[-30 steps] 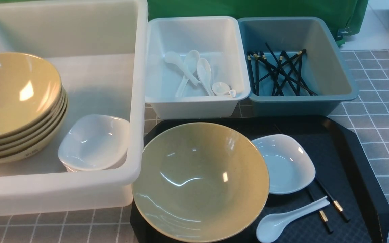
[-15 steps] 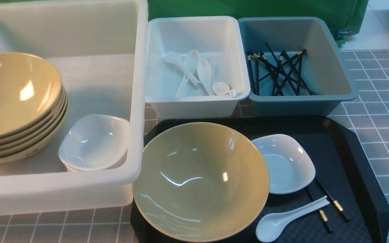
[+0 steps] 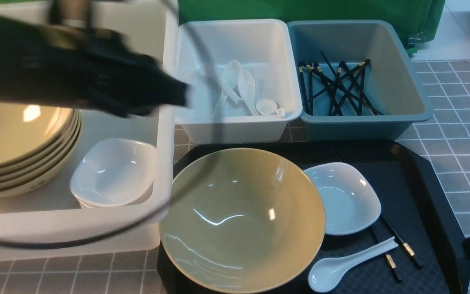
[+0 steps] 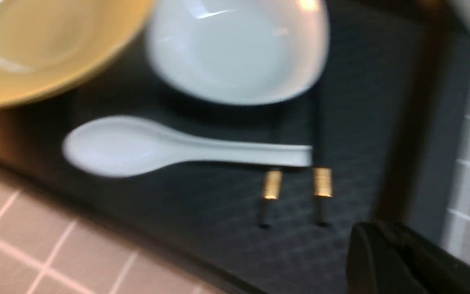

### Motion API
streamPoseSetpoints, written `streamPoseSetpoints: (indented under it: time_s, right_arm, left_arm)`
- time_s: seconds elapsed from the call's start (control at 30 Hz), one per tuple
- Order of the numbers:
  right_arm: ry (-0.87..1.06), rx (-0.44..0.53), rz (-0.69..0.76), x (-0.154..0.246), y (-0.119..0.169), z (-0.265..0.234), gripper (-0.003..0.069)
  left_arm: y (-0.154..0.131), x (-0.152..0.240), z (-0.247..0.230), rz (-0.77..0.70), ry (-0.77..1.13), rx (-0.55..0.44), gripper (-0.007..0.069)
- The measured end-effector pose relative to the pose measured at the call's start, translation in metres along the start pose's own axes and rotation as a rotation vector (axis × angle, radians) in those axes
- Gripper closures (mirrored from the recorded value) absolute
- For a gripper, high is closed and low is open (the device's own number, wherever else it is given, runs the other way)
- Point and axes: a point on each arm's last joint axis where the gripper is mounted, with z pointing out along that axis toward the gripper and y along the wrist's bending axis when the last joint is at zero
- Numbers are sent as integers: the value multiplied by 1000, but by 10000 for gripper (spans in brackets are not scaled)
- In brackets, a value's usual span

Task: On grey table put chopsticks spoon bowls plates into blue grey white boxes.
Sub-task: 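Grasp the large bowl on the tray by its rim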

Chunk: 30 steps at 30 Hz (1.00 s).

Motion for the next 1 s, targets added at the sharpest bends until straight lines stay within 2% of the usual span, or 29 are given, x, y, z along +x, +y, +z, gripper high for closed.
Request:
streamPoseSetpoints:
  time_s: [0.13,0.2,0.23,0.33,0.43,0.53,0.67,0.73,0.87,1.0]
  right_arm:
    - [29,-45,-31,-3,6,12,623]
    - [29,-48,-32,-4,6,13,623]
    - [30,-50,-31,-4,6,13,623]
    - [31,-51,-30,-4,6,13,623]
    - [32,-52,-31,-4,7,13,623]
    - [32,-52,-30,-4,7,13,623]
    - [31,-51,-30,-4,6,13,623]
    - [25,-50,-30,-4,6,13,623]
    - [18,-48,-29,-5,6,13,623]
    - [17,-48,-29,-5,6,13,623]
  left_arm:
    - [-39,-10,61,165,238,96,632]
    - [-44,-10,74,191,286,98,632]
    - [-51,-8,98,219,360,92,632]
    - [-58,10,143,253,497,82,632]
    - [-65,24,168,261,564,92,632]
    - [-71,34,179,260,598,107,632]
    - [-87,49,195,204,641,174,632]
    - [-99,52,199,161,632,249,632]
    - [-116,48,199,142,592,358,632]
    - [-119,29,191,147,573,388,624]
